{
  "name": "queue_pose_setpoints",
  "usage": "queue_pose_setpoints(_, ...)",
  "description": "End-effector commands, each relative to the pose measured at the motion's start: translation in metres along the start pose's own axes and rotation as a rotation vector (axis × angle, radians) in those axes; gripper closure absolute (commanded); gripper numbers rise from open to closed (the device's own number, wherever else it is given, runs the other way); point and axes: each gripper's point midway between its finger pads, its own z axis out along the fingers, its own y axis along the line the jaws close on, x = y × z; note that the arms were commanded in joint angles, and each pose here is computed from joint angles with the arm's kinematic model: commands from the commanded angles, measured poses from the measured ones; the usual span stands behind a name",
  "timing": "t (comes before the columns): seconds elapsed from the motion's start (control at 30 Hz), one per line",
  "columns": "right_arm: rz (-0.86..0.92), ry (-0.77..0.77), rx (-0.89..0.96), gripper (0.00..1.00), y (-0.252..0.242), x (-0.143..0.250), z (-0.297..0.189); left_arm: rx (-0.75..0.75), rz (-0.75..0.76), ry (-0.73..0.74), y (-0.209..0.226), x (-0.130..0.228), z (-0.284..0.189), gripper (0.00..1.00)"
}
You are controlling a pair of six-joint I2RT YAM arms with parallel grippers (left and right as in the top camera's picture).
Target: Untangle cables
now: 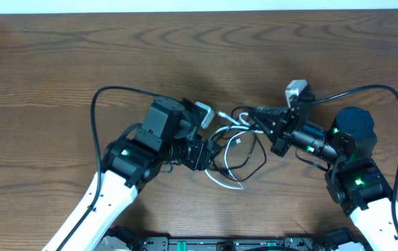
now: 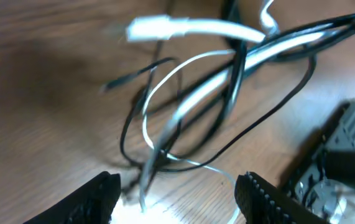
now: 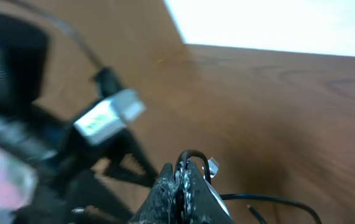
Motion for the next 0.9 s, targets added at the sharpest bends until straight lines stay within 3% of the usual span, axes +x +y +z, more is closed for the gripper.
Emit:
queue_pose_setpoints(0.0,-0.008,0.026,-0.118,0.99,0.022,0.003,-0.005,0.107,0.11,0.017,-0.014,-0.001,0.008,0.35)
queue_pose_setpoints(0.2,-0.005,0.031,-0.124,0.99,0.022,0.004,-0.004,0.117,0.089,0.055,-0.009,0.003,0.022,0.35)
queue_pose_setpoints(0.27,-0.003,0.033,-0.124,0.99,0.021,0.004,-0.004,0.134,0.082,0.067,-0.01,0.005,0.026,0.41)
queue_pose_setpoints(0.3,-0.001,0.035,-0.123,0.99,0.021,0.005,-0.003,0.137,0.079,0.073,-0.009,0.005,0.027,0.51)
queue_pose_setpoints(0.37,0.002,0.037,-0.122,0.99,0.02,0.005,-0.002,0.136,0.075,0.079,-0.008,0.006,0.029,0.92)
queue_pose_setpoints(0.53,0.018,0.033,-0.08,0.99,0.008,0.005,-0.002,0.134,0.063,0.102,-0.008,0.012,0.029,0.93)
queue_pose_setpoints(0.87,0.148,0.001,0.282,0.99,-0.072,0.009,-0.028,0.132,0.039,0.198,-0.007,0.036,0.025,0.93)
